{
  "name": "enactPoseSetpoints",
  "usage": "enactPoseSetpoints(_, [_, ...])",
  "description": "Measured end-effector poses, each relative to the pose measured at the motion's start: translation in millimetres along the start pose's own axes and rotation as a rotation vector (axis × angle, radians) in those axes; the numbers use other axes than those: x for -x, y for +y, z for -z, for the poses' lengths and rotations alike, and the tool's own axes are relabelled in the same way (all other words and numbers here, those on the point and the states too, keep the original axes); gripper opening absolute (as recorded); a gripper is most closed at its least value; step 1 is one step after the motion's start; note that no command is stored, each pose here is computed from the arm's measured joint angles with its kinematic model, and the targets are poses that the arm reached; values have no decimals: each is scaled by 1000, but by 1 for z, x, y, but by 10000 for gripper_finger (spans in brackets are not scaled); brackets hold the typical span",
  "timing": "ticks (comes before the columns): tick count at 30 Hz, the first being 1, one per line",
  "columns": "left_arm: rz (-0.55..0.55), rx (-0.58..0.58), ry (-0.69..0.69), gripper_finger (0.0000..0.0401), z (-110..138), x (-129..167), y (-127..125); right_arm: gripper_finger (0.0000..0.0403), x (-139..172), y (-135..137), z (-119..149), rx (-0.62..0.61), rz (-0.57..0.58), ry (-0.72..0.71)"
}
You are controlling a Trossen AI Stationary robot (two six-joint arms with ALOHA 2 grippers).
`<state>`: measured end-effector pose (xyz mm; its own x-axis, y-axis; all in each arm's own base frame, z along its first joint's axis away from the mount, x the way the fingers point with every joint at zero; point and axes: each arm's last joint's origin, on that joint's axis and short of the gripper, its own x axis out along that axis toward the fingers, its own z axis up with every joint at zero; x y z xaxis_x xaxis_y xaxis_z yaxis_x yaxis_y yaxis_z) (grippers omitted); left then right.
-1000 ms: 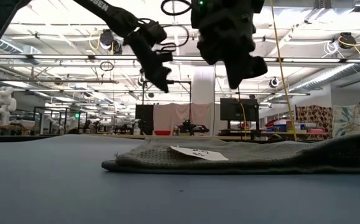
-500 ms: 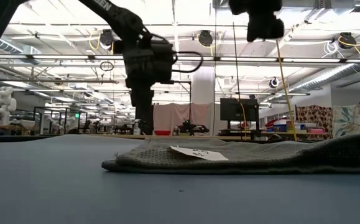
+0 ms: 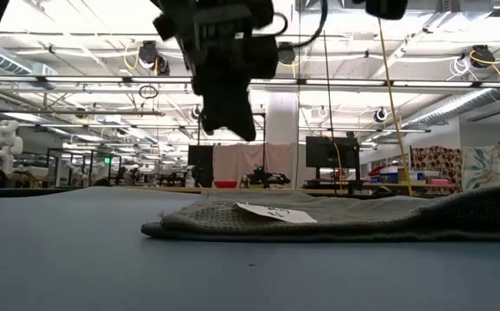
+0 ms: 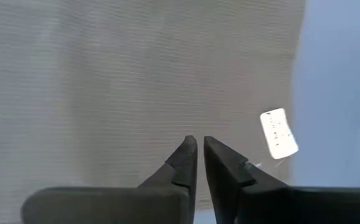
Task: Roll towel
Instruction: Roll the gray towel
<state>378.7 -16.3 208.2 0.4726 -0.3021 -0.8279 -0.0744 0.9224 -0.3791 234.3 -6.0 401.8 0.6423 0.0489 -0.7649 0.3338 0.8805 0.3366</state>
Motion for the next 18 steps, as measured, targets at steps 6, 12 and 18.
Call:
enactPoseSetpoints(6, [-66, -42, -30, 4, 14, -13, -47, 0, 19, 14, 15, -9, 20, -70])
enactPoseSetpoints(12, [-94, -24, -82, 6, 34, -30, -72, 0, 18, 43, 28, -57, 16, -128])
enactPoseSetpoints(18, [-125, 44, -148, 6, 60, -48, -85, 0, -2, 83, 43, -92, -3, -154])
